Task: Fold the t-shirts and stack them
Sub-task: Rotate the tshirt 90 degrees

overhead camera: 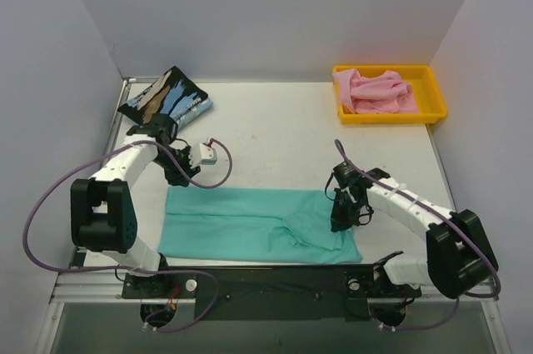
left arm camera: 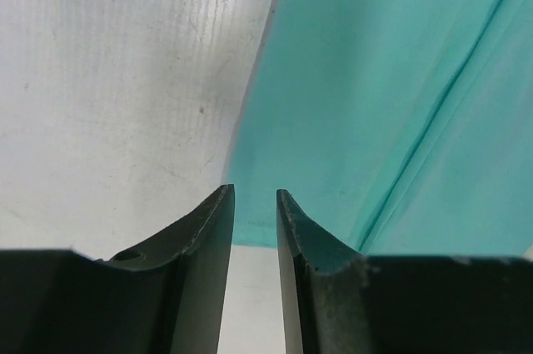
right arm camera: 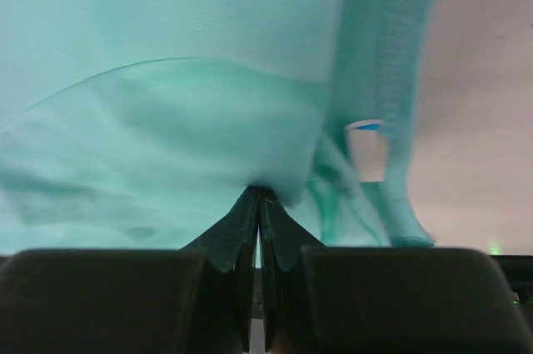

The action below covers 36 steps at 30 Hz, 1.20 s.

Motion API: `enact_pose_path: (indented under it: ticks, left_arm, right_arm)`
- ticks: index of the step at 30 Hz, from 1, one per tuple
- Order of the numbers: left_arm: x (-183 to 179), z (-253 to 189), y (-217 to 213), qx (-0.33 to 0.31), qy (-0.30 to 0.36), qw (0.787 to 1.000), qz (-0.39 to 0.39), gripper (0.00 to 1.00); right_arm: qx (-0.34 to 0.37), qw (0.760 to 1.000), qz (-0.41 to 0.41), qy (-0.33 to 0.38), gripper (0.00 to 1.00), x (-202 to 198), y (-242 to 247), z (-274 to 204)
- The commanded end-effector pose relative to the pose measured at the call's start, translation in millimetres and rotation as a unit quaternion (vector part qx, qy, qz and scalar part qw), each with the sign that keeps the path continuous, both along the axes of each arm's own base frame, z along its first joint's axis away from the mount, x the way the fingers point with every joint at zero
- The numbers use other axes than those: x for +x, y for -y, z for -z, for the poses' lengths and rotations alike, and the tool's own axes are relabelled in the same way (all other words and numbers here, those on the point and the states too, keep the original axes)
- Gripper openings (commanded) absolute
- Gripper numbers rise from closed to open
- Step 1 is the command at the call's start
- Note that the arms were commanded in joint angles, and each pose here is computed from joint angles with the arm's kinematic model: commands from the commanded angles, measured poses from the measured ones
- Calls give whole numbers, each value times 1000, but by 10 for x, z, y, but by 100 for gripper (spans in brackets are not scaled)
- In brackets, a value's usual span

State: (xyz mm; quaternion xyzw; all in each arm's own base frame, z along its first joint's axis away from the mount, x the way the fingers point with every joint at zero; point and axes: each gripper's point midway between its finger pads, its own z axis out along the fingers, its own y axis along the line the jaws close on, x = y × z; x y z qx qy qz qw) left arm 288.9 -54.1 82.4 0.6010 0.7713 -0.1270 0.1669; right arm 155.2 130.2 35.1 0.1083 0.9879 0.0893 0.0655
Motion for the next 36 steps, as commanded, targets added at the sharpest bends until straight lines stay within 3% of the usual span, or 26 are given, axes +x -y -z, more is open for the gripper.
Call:
enact_pose_path:
  ticks: [1, 6, 7, 8, 14, 15, 16, 17, 18, 23, 25, 31, 36]
  left_arm:
    - [143, 220, -17, 1, 5, 999, -51, 37]
    - [96, 96, 71, -26, 0, 998, -58, 37]
    - [80, 100, 75, -27, -1, 998, -56, 37]
    - [47, 109, 70, -26, -4, 998, -57, 37]
    - [-68, 117, 29, -18, -18, 997, -73, 37]
    - [-95, 133, 27, -18, -23, 997, -73, 37]
    - [-102, 126, 30, -18, -23, 997, -77, 37]
    - [-107, 140, 15, -15, -25, 996, -80, 37]
    - [-99, 141, 4, -12, -24, 996, -86, 37]
    - [-115, 284, -129, 22, -18, 996, -90, 37]
    - [-112, 371, -183, 37, -15, 995, -87, 37]
    - [-81, 638, -286, 58, -34, 994, -90, 38]
    - [-324, 810, -254, 78, -42, 995, -53, 37]
  right_arm:
    - [-51, 995, 59, -61, 0, -149, 279, 297]
    - [-85, 993, 44, -64, 0, 300, 397, 433]
    - [-84, 995, 37, -39, 0, 590, 339, 338]
    - [-95, 993, 23, -62, 0, 659, 364, 464]
    - [-76, 997, -26, 22, 0, 2410, 48, 136]
    - [-66, 996, -51, 21, 0, 2561, -34, 199]
    - [-48, 995, -60, 65, 0, 2890, -165, -77]
    - [-31, 994, -82, 60, 0, 2950, -257, -49]
    - [-15, 991, -89, 95, 0, 3142, -352, -327]
    - [1, 981, -99, 169, 0, 3290, -338, -930]
    - [-10, 985, -74, 156, 0, 3168, -199, -897]
    - [-24, 998, -31, 57, 2, 2806, 29, -253]
    - [60, 997, -16, 33, 4, 3002, -286, 16]
